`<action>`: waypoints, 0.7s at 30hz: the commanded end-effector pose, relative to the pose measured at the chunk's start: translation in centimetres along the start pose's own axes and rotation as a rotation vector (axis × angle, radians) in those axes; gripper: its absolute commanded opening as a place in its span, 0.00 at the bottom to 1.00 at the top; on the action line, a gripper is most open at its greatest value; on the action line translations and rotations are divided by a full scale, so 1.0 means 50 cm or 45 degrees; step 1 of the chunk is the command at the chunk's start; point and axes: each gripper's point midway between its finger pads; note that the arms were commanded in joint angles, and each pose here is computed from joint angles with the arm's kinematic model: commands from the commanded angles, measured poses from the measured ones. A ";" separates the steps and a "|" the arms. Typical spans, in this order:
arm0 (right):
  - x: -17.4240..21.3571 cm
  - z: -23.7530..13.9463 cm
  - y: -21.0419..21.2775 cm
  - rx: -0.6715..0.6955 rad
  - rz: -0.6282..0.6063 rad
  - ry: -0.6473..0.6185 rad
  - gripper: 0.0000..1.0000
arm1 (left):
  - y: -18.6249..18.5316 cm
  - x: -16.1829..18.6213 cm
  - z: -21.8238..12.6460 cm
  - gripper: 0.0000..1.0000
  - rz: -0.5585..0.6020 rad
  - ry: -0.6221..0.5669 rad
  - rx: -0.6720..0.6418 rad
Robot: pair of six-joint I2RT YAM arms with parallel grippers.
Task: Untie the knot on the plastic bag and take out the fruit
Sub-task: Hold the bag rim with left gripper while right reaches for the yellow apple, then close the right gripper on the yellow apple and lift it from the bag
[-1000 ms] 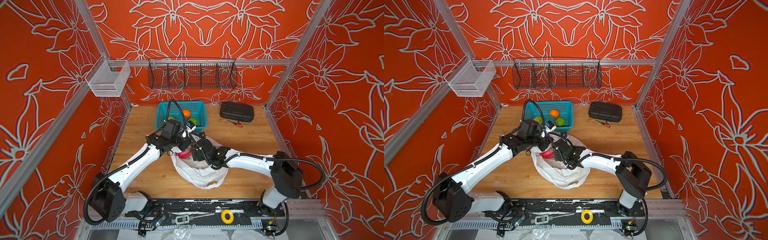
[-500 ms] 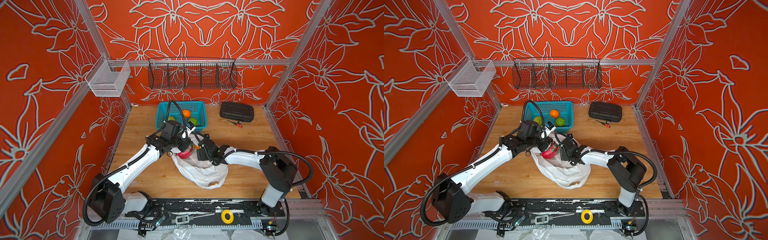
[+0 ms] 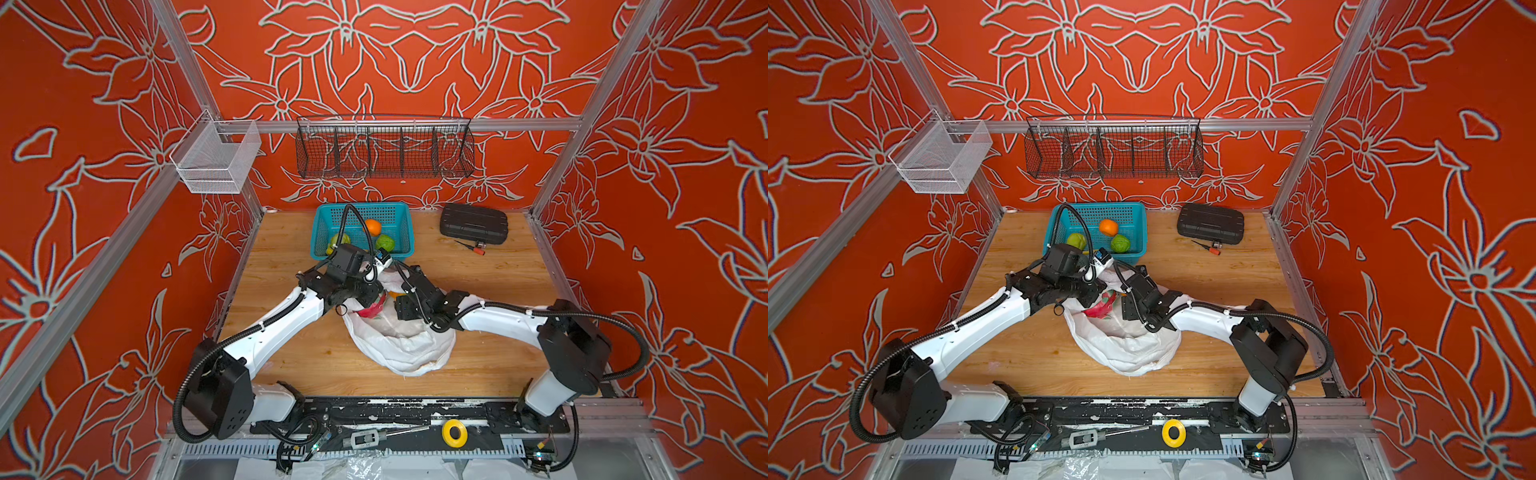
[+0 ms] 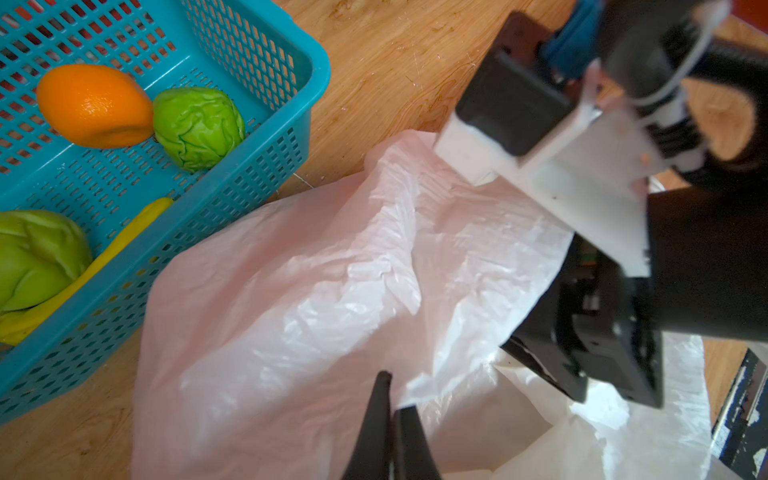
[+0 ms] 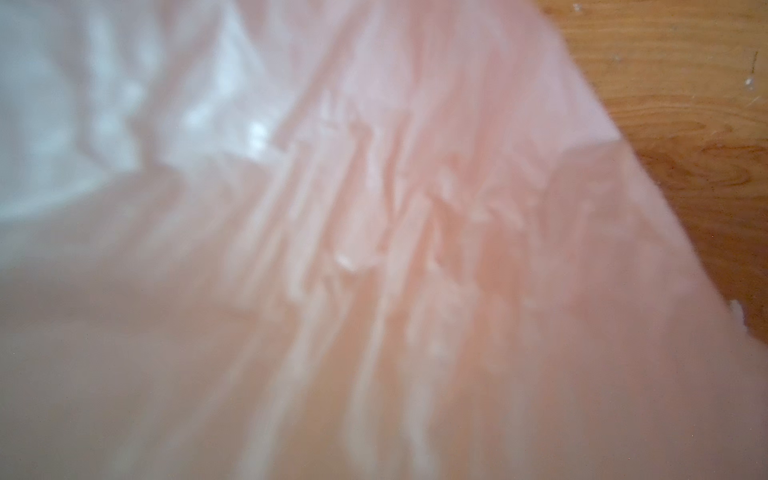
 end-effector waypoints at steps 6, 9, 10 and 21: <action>0.009 -0.045 0.030 -0.143 0.027 0.028 0.64 | -0.004 -0.022 -0.017 0.00 0.003 -0.022 0.004; 0.005 -0.070 0.042 -0.210 0.045 0.020 0.64 | 0.000 -0.024 -0.020 0.02 0.001 -0.019 -0.007; 0.005 -0.080 0.045 -0.231 0.049 0.013 0.63 | 0.000 -0.026 -0.023 0.04 -0.001 -0.029 -0.010; -0.070 -0.273 0.057 -0.445 0.140 -0.141 0.62 | -0.064 -0.100 -0.115 0.36 0.107 -0.369 0.132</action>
Point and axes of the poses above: each gripper's point midway between its finger pads, its own z axis out along the fingers, its own y axis along the line the jaws close on, x = y × z, and after that the axes turned 3 degrees about z, right-handed
